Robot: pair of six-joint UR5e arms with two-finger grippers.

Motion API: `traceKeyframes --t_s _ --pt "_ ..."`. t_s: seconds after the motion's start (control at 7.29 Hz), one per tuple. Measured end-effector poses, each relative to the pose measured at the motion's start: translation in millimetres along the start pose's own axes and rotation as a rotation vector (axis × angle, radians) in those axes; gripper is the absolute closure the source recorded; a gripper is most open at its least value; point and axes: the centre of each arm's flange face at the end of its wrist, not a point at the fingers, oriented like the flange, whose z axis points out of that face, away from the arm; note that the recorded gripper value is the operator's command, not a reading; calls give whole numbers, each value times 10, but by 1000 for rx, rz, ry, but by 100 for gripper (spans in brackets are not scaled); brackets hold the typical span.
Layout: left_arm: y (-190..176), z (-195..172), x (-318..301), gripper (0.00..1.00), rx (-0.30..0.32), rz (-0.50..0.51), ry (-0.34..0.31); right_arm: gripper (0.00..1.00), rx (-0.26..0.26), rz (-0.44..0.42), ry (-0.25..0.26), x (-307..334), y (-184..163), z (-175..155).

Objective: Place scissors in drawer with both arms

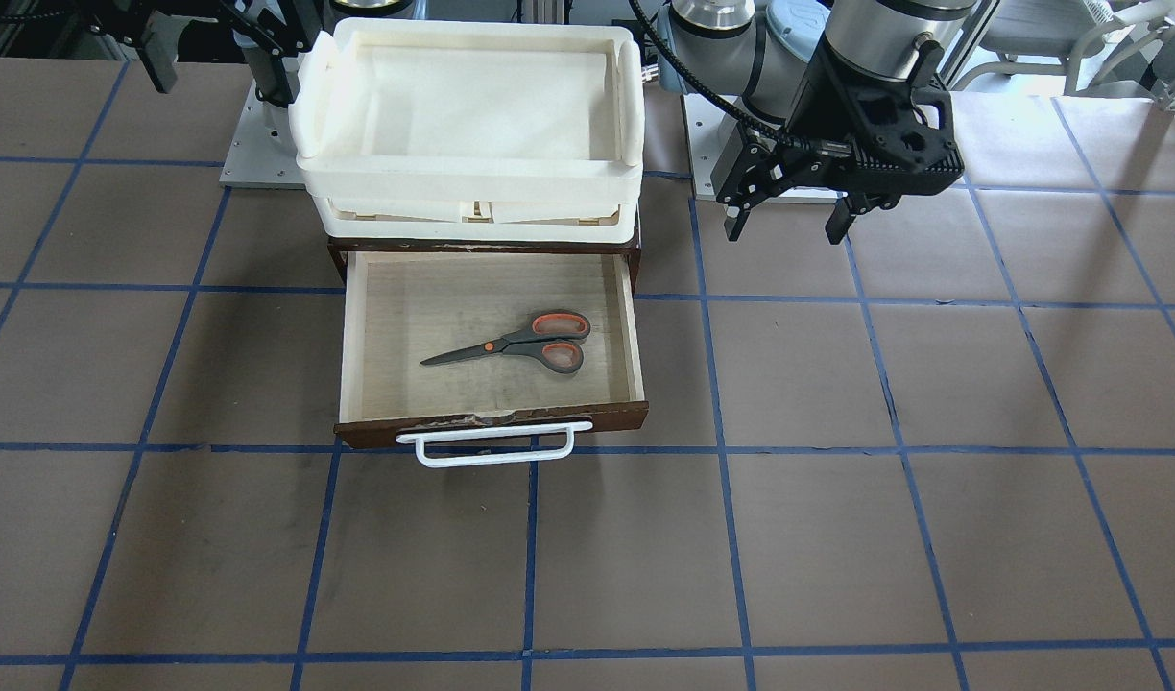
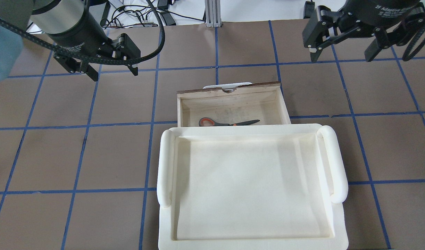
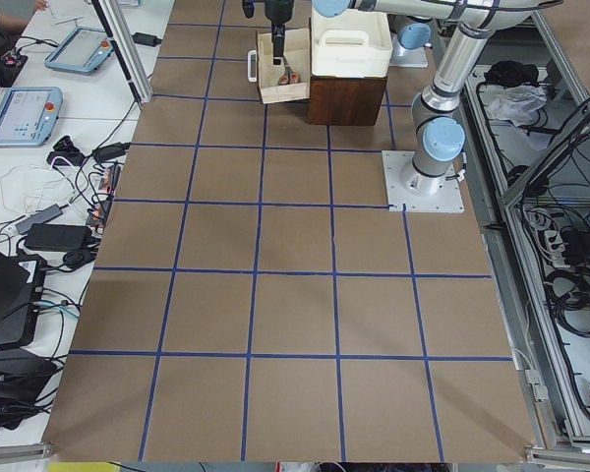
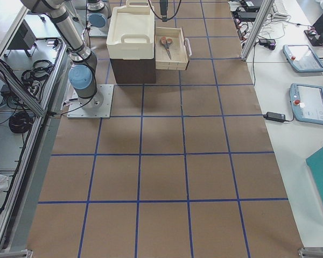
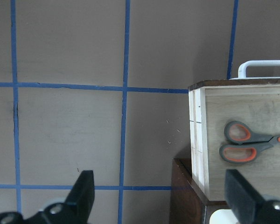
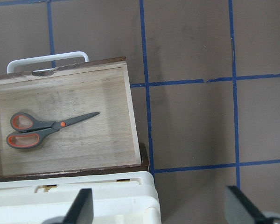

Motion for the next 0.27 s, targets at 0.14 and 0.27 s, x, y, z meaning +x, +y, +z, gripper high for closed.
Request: traceKeyframes --t_s 0.14,0.27 --pt "-4 -2 -19 0 2 1 -13 0 0 0 0 -1 0 0" --pt "-10 6 -29 0 2 2 -17 0 0 0 0 -2 1 0"
